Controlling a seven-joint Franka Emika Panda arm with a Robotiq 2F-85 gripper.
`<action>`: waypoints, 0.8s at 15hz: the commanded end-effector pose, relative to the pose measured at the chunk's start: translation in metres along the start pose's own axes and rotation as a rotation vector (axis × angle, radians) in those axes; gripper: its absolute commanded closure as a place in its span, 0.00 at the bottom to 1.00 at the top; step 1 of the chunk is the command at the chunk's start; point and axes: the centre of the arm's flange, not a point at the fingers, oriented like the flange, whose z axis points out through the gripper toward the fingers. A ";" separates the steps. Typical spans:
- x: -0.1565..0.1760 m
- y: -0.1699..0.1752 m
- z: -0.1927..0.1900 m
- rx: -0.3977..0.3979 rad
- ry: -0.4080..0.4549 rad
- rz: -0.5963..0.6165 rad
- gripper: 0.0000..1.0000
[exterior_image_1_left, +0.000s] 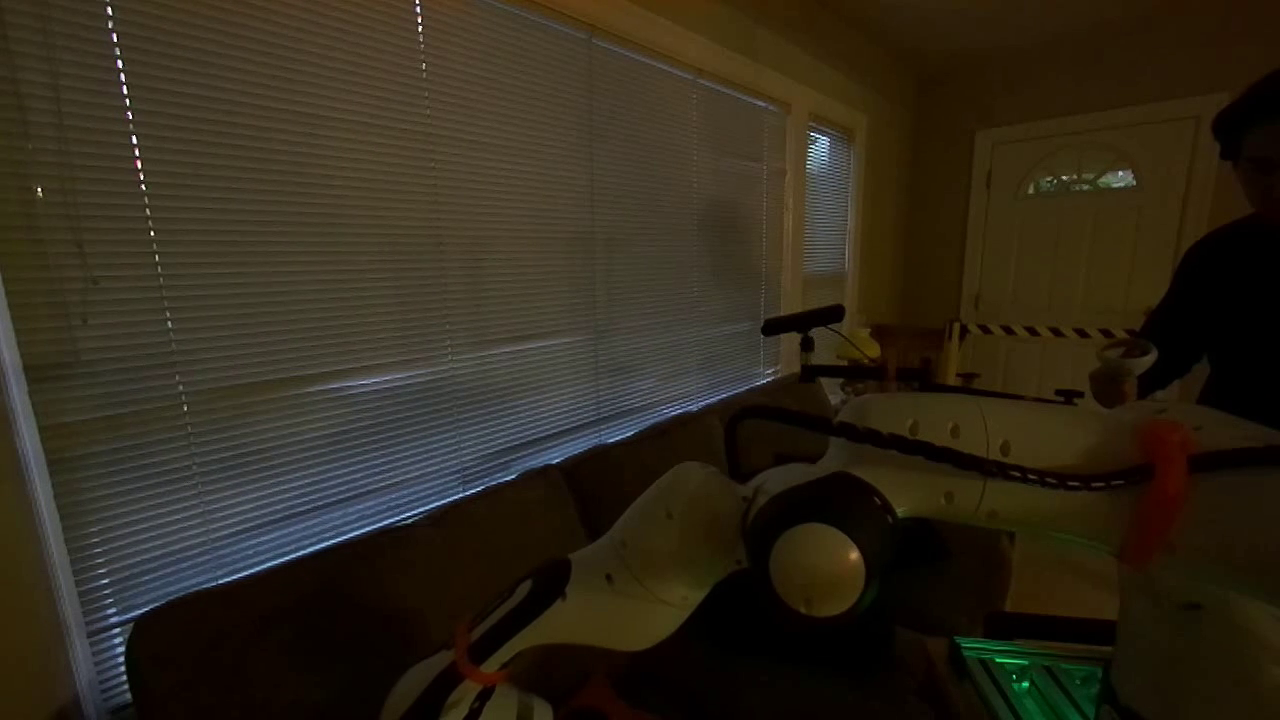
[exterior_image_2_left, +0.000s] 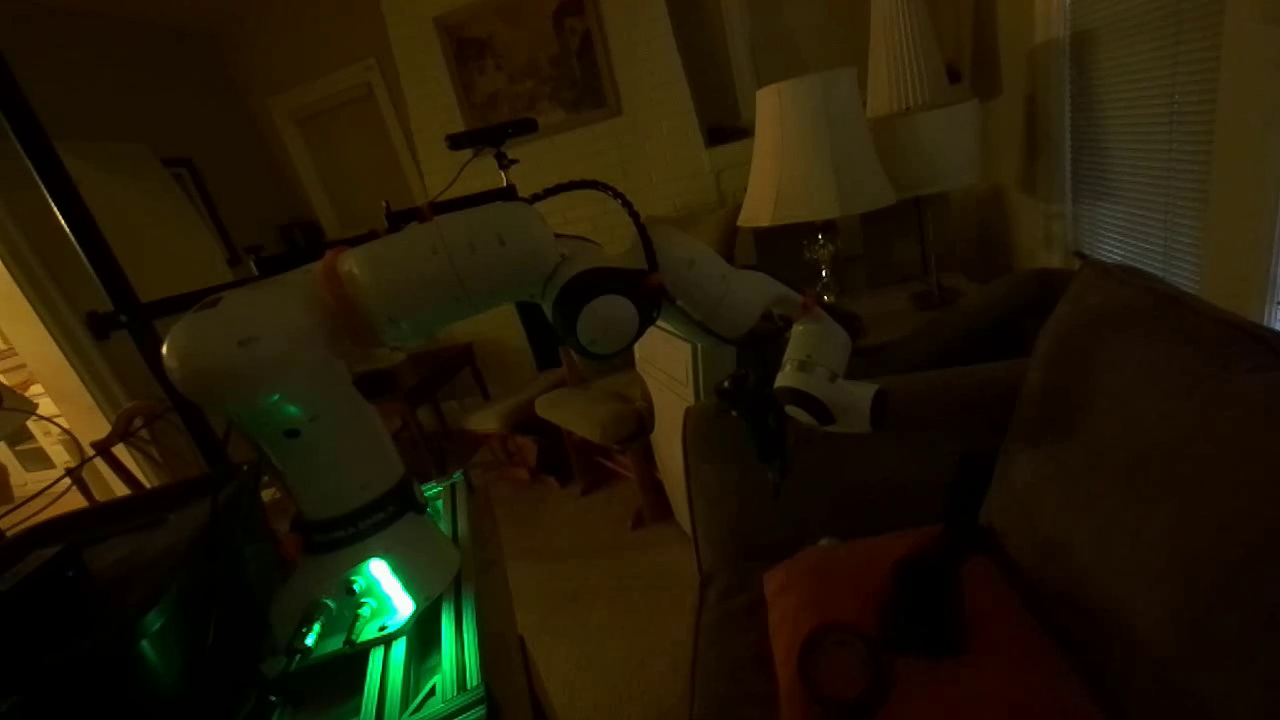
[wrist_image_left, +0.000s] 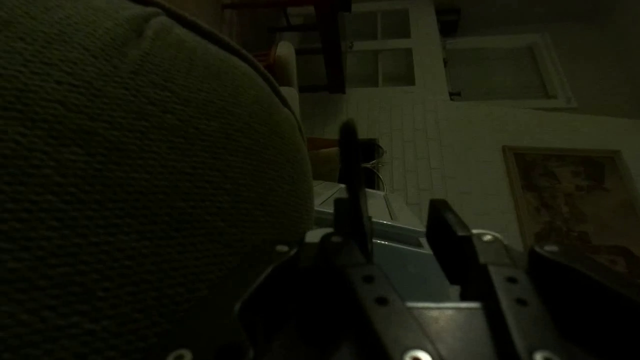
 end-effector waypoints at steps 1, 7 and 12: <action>0.001 0.007 -0.004 -0.018 0.029 0.010 0.23; -0.003 0.005 -0.014 -0.065 0.073 0.012 0.00; -0.024 -0.031 -0.039 -0.280 0.209 -0.008 0.01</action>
